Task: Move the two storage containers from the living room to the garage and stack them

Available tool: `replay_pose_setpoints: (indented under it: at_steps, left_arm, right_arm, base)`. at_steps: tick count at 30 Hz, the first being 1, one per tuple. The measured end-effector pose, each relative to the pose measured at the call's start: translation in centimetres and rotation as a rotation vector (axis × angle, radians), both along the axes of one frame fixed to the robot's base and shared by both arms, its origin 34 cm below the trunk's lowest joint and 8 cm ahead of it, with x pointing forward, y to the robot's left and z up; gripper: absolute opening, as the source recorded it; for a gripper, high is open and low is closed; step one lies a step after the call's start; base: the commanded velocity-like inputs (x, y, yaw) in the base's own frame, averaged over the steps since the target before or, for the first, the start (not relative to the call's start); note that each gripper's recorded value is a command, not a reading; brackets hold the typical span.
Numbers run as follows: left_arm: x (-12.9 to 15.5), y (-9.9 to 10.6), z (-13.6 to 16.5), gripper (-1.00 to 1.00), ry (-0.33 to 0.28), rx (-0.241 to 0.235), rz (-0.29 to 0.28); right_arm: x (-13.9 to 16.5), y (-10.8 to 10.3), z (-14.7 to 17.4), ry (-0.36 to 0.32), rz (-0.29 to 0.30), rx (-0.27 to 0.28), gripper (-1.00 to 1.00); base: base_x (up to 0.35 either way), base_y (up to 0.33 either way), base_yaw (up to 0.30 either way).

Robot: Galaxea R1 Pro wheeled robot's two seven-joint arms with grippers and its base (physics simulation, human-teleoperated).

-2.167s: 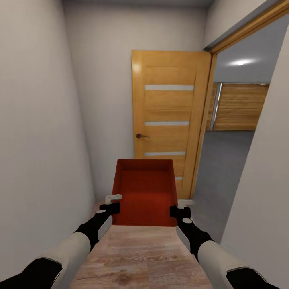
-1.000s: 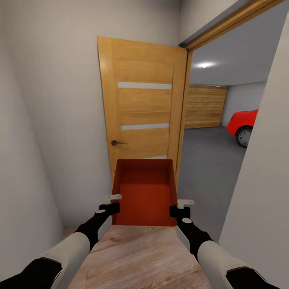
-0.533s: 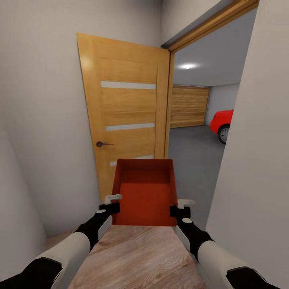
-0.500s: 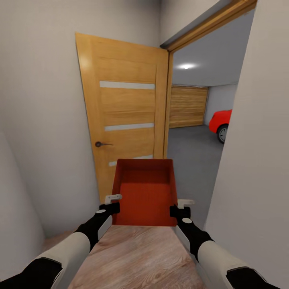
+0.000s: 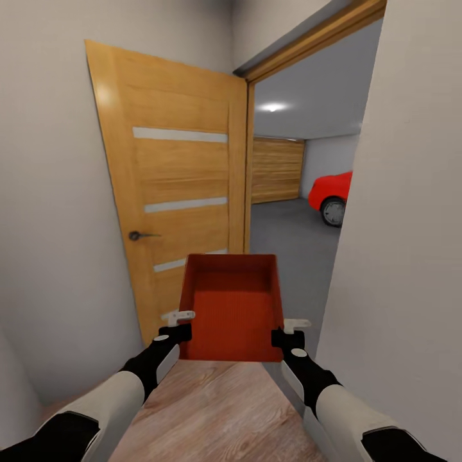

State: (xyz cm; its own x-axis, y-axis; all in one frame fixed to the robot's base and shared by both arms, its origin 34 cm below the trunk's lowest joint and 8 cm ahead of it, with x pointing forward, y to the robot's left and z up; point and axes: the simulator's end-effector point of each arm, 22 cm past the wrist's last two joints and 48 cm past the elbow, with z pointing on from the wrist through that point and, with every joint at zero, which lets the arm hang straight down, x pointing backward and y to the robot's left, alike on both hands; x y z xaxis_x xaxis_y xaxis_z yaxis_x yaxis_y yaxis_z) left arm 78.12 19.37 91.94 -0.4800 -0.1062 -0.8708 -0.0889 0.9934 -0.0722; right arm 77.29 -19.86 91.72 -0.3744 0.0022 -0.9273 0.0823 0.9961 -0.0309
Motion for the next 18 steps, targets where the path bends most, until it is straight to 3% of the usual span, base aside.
replay_pose_setpoints:
  at_steps: [18]
  left_arm:
    - [-0.02,0.01,-0.02,-1.0,0.0,-0.001,0.0]
  right_arm:
    - [0.0,0.01,0.01,0.0,0.0,-0.001,-1.0]
  base:
    - [0.202,0.277,-0.245]
